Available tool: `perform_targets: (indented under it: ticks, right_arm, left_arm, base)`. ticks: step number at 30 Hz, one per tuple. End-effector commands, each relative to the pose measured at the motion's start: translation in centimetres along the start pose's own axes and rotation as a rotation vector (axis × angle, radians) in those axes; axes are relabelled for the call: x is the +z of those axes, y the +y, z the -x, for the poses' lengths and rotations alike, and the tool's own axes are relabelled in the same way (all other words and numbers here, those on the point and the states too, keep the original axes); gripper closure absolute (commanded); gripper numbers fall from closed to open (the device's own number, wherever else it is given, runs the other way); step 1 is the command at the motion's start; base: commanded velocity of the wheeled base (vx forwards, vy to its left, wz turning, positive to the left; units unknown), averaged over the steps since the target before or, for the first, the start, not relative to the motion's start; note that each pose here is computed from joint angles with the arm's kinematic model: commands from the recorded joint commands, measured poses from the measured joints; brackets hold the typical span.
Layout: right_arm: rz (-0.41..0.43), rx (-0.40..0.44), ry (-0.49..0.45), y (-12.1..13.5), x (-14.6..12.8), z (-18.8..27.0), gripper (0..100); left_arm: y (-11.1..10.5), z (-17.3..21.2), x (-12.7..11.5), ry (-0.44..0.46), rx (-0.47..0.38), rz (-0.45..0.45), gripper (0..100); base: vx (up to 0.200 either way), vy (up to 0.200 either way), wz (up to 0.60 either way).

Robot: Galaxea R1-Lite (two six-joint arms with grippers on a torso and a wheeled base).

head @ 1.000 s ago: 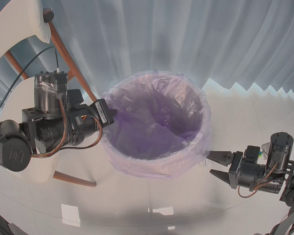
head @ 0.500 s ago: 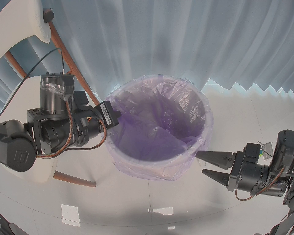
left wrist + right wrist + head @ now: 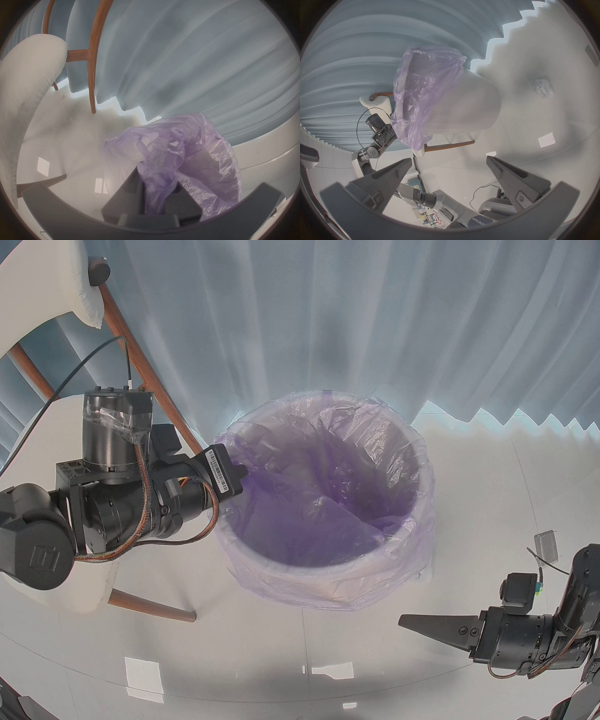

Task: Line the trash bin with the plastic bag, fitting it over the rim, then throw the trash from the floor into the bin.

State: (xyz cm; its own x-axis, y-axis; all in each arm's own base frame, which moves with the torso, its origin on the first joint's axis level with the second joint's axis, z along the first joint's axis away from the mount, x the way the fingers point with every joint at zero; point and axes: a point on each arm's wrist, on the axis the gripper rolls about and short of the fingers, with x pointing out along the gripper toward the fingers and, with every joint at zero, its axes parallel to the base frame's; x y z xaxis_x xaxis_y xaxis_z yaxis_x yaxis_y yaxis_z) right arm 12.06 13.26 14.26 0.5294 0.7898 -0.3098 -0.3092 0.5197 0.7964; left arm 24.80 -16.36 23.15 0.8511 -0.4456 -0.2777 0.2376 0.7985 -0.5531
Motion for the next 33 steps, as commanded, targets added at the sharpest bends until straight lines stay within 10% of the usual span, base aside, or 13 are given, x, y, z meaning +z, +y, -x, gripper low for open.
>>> perform_targets:
  ticks: [1, 33]
  right_arm:
    - [0.000, 0.009, -0.006, 0.5, 0.5, -0.9, 0]
    - [-0.055, -0.157, 0.006, -2.2, 2.2, -6.6, 0]
  left_arm:
    - [0.0, 0.0, -0.1, 0.003, 0.000, 0.000, 100]
    - [-0.2, 0.4, 0.4, -0.021, -0.014, 0.003, 100]
  base:
    - [0.000, 0.000, 0.00]
    - [0.000, 0.000, 0.00]
